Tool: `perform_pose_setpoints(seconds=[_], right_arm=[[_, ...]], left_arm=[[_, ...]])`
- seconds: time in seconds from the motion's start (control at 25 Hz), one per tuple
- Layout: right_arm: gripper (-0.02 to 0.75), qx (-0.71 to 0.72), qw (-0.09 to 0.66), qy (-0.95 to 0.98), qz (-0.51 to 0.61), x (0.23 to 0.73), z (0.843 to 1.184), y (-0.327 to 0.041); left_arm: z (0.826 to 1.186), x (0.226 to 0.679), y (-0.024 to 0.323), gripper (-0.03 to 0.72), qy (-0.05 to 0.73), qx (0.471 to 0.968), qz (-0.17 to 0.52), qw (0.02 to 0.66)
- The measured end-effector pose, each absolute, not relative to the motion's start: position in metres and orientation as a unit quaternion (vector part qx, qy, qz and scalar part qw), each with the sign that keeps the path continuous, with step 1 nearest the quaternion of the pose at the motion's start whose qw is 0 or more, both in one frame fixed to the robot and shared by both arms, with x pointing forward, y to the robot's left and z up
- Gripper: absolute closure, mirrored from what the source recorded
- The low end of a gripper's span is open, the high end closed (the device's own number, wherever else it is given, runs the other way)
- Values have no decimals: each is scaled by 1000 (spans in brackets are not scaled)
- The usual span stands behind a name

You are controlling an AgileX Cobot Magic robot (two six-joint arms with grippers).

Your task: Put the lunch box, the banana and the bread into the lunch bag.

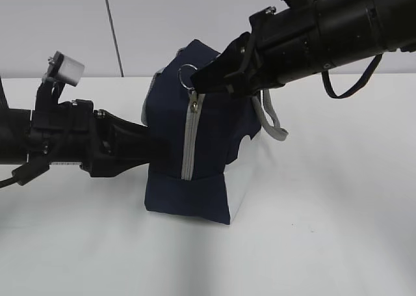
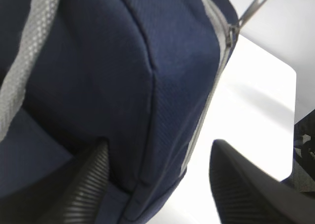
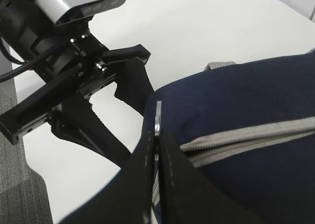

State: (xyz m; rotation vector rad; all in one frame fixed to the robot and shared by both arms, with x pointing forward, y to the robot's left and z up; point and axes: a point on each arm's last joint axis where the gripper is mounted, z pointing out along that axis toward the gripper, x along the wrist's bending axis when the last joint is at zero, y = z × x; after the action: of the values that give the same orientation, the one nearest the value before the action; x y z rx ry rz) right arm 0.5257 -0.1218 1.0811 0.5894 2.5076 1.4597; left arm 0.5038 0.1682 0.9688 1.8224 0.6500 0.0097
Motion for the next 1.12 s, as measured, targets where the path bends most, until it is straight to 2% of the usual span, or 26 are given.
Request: perform_pose_setpoints(seconds=[0.16,0.28,0.4,0.48,0.64,0.92,1.12], right_arm=[[754,198,90,843,491,526,1081,-122],[754,198,90,843,491,526,1081,-122],[754,197,88,844,491,525,1081,-122],[754,195,84,845,491,525,1081,-121],[754,188,89,843,496,525,1087,-121],[754,180,145,837,495,535,1108,-127],[754,201,154,833,492,545,1105,-137]], left_arm=[[971,506,166,347,272,776,8,568],[969,507,164,463,272,778,6,566],[965,506,161,629,271,781,-2,563],[963,505,158,674,269,782,-8,562],[960,503,153,682,264,785,-17,560],[962,501,151,683,260,780,-29,568],[962,501,150,683,271,776,-41,568]])
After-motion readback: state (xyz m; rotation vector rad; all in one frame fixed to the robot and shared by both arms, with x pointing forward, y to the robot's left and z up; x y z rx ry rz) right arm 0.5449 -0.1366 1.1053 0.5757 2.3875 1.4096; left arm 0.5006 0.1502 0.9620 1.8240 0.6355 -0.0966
